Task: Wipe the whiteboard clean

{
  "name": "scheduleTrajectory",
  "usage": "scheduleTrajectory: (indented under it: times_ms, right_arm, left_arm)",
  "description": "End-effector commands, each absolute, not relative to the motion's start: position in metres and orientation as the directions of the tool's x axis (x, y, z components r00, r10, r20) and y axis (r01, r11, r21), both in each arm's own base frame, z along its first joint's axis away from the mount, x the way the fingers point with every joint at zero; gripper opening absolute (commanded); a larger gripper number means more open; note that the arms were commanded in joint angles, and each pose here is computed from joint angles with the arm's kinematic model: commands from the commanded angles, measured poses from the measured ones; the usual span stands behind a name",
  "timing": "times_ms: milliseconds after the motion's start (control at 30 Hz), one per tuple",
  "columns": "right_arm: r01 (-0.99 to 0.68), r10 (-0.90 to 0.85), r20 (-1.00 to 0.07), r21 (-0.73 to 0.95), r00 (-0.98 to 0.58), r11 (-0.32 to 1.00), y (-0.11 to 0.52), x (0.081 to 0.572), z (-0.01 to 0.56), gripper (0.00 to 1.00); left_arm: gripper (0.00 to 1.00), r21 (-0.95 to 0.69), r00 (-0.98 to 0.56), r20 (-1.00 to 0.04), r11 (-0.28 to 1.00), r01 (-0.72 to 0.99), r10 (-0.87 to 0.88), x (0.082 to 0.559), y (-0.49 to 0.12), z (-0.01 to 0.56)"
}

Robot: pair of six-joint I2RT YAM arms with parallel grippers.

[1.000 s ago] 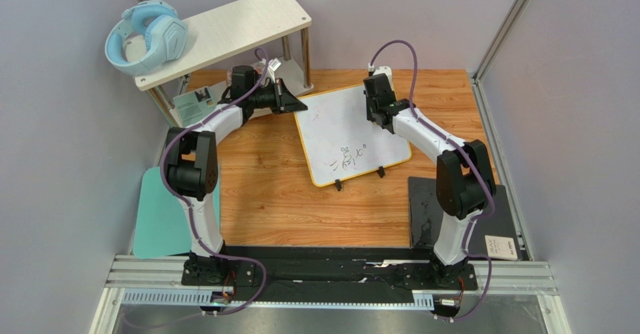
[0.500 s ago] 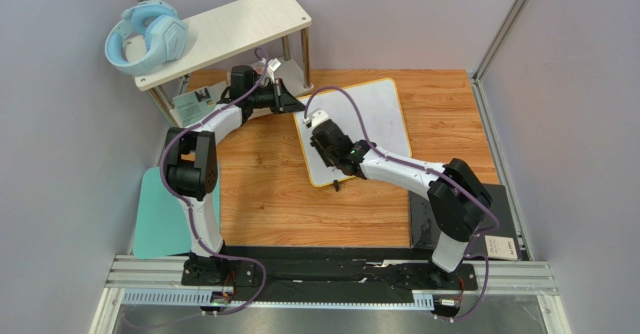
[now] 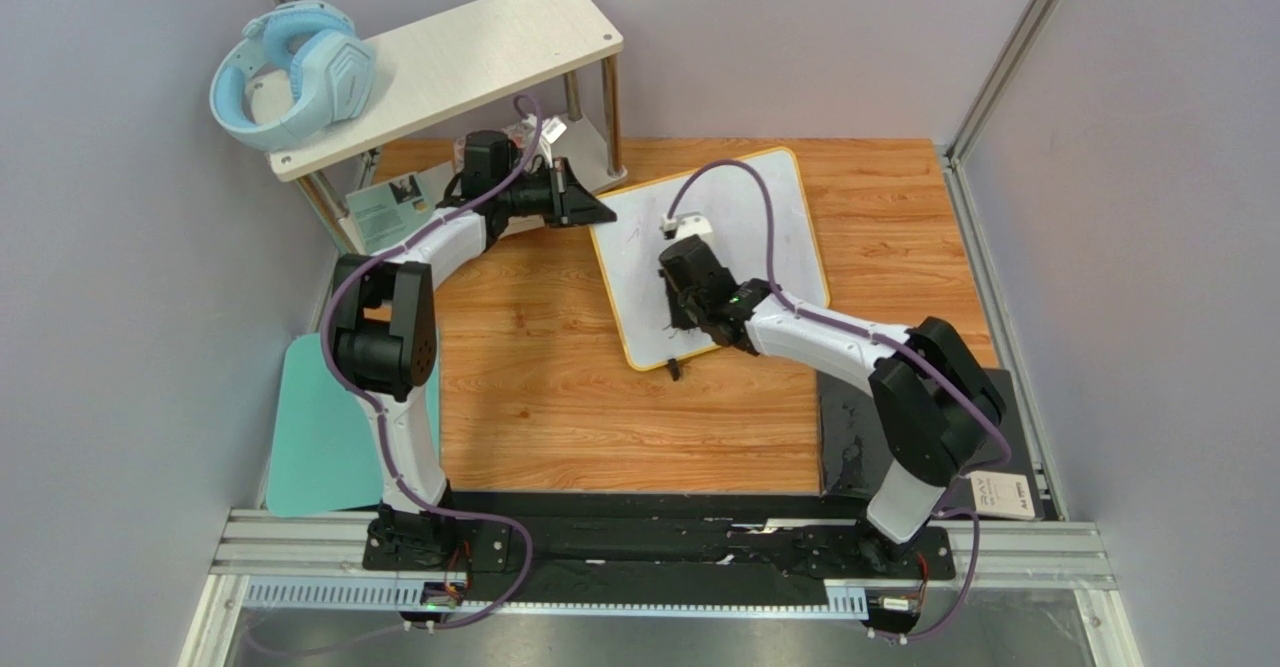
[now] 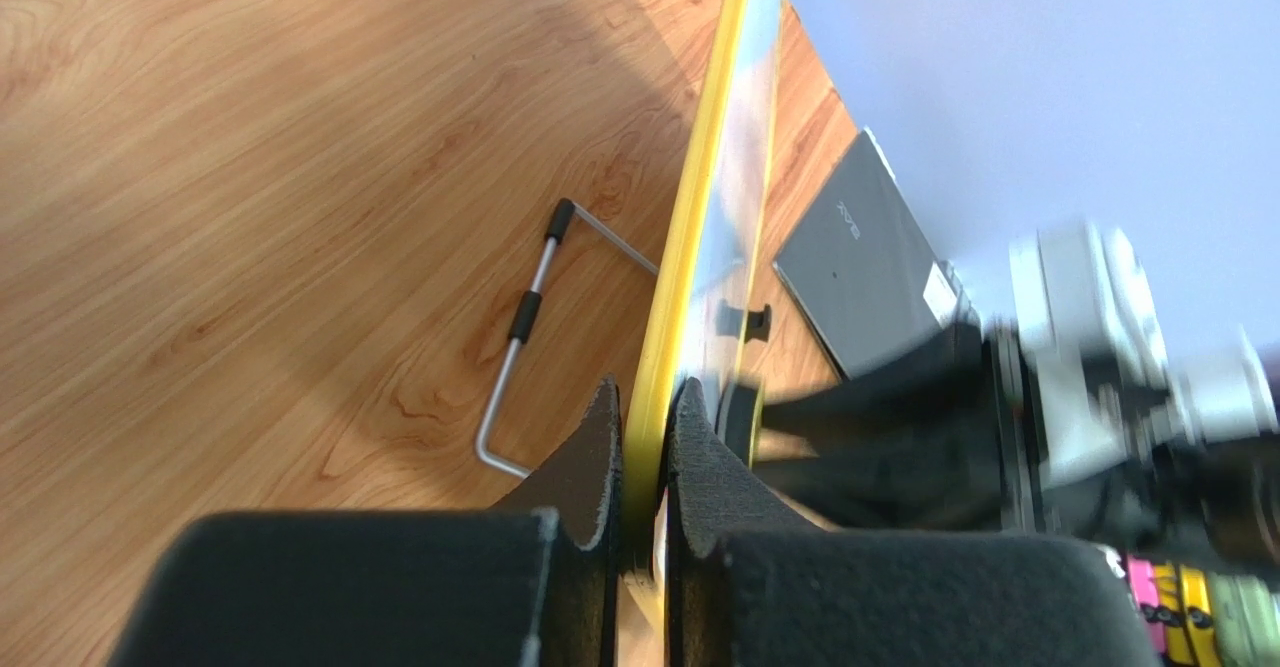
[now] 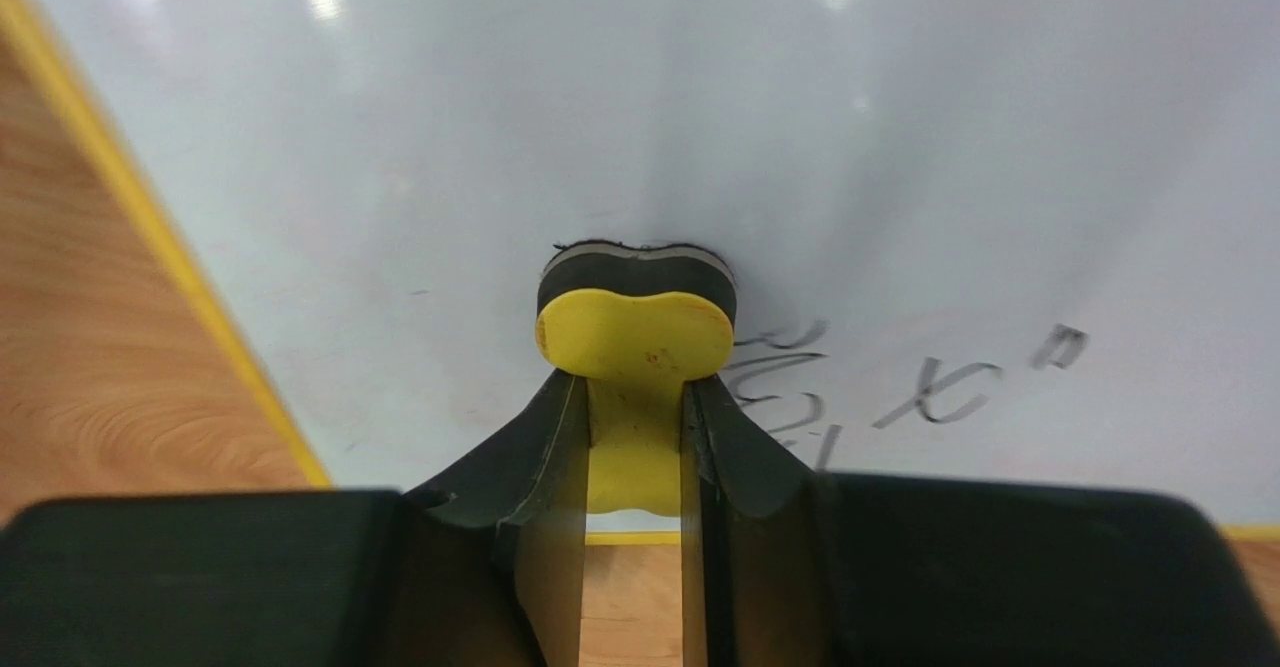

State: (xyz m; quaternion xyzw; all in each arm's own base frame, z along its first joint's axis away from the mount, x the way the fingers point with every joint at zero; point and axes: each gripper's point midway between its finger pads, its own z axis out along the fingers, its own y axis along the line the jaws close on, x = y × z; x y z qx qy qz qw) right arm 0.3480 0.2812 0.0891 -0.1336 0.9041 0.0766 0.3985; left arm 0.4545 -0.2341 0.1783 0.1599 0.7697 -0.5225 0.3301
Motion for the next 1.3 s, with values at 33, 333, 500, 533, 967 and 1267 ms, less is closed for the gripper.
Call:
scheduleTrajectory:
  times_ms: [33, 333, 500, 533, 967, 1267]
  right_arm:
    - [0.085, -0.047, -0.740, -0.140, -0.671, 0.986, 0.152, 0.387, 0.063, 0.00]
    - [0.043, -0.033, -0.709, -0.089, -0.705, 0.995, 0.148, 0.400, 0.062, 0.00]
    - [-0.185, -0.144, -0.682, -0.013, -0.717, 0.983, 0.198, 0.381, 0.060, 0.00]
    - [-0.215, -0.170, -0.682, -0.020, -0.711, 0.977, 0.205, 0.377, 0.060, 0.00]
    - [-0.079, -0.083, -0.748, -0.041, -0.659, 0.996, 0.193, 0.438, 0.089, 0.00]
    - [-0.085, -0.050, -0.816, -0.002, -0.576, 0.996, 0.198, 0.482, 0.141, 0.00]
  left_arm:
    - [0.00, -0.510, -0.577, -0.813, 0.578, 0.637, -0.082, 0.488, -0.211, 0.181]
    - [0.00, -0.509, -0.575, -0.814, 0.576, 0.640, -0.080, 0.488, -0.211, 0.181]
    - [0.00, -0.514, -0.581, -0.810, 0.576, 0.636, -0.081, 0.487, -0.211, 0.180]
    - [0.00, -0.510, -0.576, -0.813, 0.576, 0.639, -0.081, 0.487, -0.211, 0.181]
    - [0.00, -0.509, -0.577, -0.813, 0.576, 0.640, -0.078, 0.487, -0.211, 0.181]
    - [0.00, -0.507, -0.576, -0.814, 0.577, 0.641, -0.074, 0.488, -0.211, 0.180]
